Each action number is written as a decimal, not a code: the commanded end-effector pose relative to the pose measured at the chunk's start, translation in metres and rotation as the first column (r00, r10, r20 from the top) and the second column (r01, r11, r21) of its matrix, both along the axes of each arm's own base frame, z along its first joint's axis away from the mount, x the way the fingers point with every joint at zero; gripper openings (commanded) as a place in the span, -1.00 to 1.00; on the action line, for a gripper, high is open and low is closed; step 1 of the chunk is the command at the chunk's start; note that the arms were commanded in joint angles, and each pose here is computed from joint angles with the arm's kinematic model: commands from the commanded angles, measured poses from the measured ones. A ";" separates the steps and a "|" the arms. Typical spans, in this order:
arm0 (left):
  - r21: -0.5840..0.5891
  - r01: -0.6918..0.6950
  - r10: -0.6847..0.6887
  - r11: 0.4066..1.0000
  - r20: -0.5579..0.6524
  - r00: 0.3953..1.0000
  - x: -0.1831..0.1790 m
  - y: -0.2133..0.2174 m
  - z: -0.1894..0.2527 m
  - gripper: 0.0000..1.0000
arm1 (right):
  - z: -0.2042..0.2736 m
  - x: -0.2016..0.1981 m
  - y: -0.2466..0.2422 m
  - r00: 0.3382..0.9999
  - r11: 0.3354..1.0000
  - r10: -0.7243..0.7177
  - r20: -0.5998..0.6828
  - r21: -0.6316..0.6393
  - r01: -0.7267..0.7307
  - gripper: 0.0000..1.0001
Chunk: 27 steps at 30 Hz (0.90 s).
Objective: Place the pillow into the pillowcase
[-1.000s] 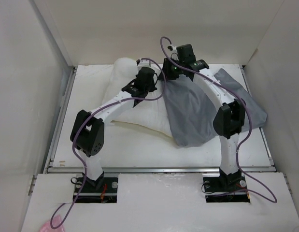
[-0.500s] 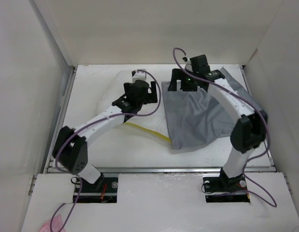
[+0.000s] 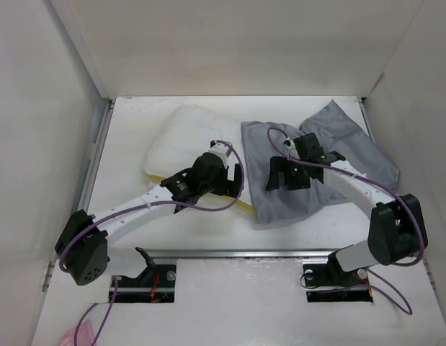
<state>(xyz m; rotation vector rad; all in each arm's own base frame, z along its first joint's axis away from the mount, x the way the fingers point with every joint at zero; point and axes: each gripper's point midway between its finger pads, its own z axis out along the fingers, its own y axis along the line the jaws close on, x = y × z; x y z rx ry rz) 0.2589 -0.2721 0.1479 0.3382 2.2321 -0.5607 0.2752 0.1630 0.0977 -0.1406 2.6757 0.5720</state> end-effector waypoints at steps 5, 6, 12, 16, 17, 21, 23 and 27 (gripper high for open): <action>-0.008 0.087 -0.087 0.996 0.005 0.996 0.000 -0.025 0.009 1.00 | 0.030 0.088 0.039 0.973 0.995 0.021 0.230 0.090 -0.043 1.00; 0.004 0.087 -0.087 0.996 -0.007 0.996 0.000 -0.025 0.006 1.00 | 0.034 0.100 0.043 0.969 0.994 0.020 0.248 0.096 -0.045 1.00; 0.086 0.064 -0.071 0.994 0.072 0.995 0.019 -0.020 0.024 1.00 | 0.060 0.183 0.073 0.944 0.991 0.008 0.330 0.121 -0.051 1.00; 0.218 0.013 -0.038 0.976 0.114 0.993 0.033 -0.002 0.019 1.00 | 0.085 0.205 0.071 0.924 0.994 0.011 0.382 0.099 -0.052 1.00; 0.245 -0.026 -0.004 0.969 0.121 0.993 0.038 0.007 0.017 1.00 | 0.096 0.209 0.060 0.913 0.996 -0.020 0.408 0.084 -0.016 1.00; 0.380 -0.191 0.139 0.905 0.160 0.977 0.058 0.066 -0.013 1.00 | 0.089 0.186 0.030 0.911 0.997 -0.067 0.407 -0.004 0.075 1.00; 0.480 -0.180 0.091 0.859 0.204 0.975 0.062 0.092 -0.026 1.00 | 0.097 0.170 0.024 0.907 0.997 -0.069 0.416 0.000 0.076 1.00; 0.556 -0.106 -0.022 0.824 0.219 0.976 0.078 0.115 -0.043 1.00 | 0.080 0.131 0.027 0.933 1.000 0.004 0.360 0.022 -0.012 1.00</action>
